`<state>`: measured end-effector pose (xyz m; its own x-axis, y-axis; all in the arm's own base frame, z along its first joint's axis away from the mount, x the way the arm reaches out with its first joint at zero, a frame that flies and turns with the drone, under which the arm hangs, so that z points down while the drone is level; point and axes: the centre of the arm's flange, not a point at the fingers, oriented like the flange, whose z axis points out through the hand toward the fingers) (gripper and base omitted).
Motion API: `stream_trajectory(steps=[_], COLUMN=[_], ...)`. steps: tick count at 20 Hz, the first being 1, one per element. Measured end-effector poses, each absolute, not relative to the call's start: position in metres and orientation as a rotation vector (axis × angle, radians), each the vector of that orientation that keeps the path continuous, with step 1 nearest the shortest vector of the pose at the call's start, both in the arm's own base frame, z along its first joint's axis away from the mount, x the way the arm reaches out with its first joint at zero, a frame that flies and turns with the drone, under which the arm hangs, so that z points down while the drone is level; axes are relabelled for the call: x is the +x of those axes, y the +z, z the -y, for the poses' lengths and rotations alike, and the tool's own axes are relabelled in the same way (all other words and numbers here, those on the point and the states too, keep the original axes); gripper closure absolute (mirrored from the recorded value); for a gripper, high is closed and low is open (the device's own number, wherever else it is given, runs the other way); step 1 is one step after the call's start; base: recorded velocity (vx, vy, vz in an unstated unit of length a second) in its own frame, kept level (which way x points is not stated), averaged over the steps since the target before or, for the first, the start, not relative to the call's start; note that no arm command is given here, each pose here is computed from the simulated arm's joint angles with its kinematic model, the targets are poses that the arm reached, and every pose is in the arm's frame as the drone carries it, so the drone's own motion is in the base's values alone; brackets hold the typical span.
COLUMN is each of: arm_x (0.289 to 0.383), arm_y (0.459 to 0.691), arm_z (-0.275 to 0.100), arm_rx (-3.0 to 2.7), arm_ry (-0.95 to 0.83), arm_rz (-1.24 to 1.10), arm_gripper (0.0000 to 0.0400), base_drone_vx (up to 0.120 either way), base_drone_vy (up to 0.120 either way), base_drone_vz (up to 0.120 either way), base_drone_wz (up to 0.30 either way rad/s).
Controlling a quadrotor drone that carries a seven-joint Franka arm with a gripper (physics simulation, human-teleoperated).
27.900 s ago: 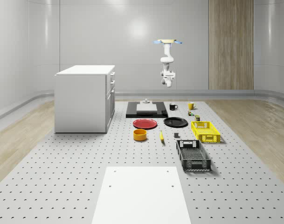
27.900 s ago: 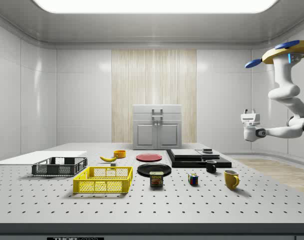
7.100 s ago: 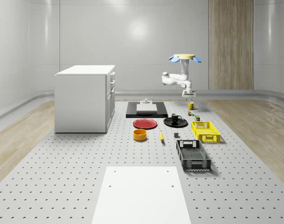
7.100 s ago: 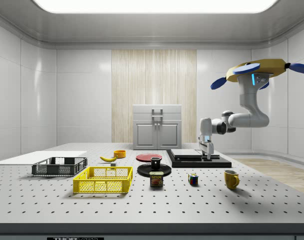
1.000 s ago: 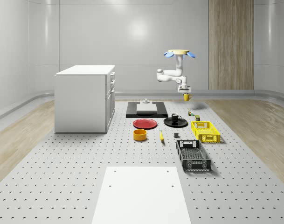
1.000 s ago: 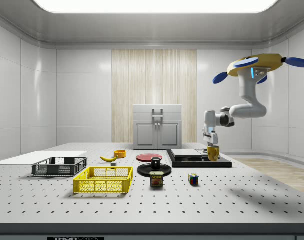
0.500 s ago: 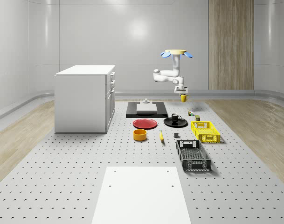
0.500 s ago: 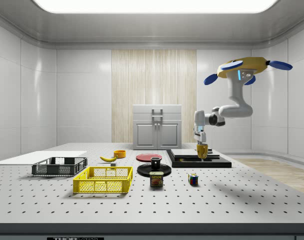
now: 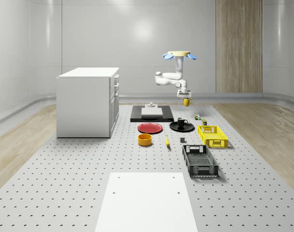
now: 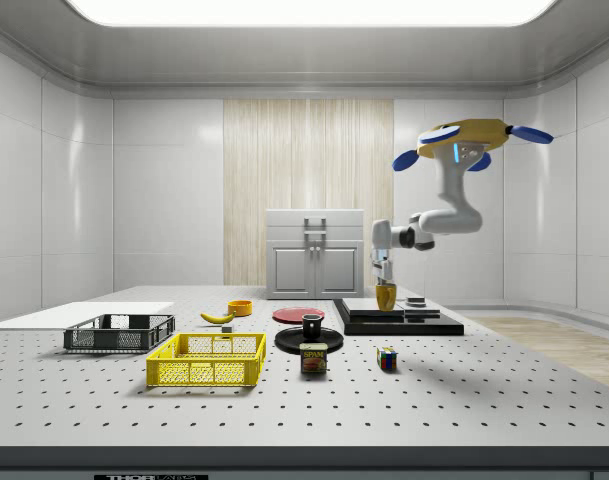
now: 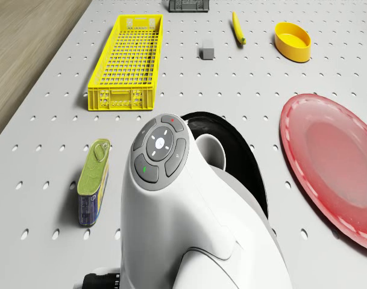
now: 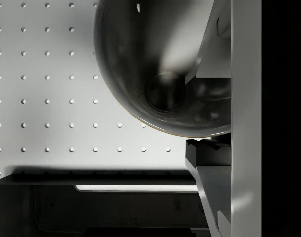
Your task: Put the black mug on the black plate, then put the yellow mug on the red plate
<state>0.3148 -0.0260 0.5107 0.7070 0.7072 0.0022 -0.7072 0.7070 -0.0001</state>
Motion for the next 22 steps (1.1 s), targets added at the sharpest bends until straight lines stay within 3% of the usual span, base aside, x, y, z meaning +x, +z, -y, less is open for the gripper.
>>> stream_trajectory(steps=[22], arm_x=[0.3148], arm_y=[0.5107], arm_z=[0.026], arm_rx=[0.001], arm_ry=[0.786], arm_rz=[0.002], arm_gripper=[0.029], base_drone_vx=[0.12], base_drone_vy=[-0.12], base_drone_vz=[0.0], base_drone_wz=[0.0])
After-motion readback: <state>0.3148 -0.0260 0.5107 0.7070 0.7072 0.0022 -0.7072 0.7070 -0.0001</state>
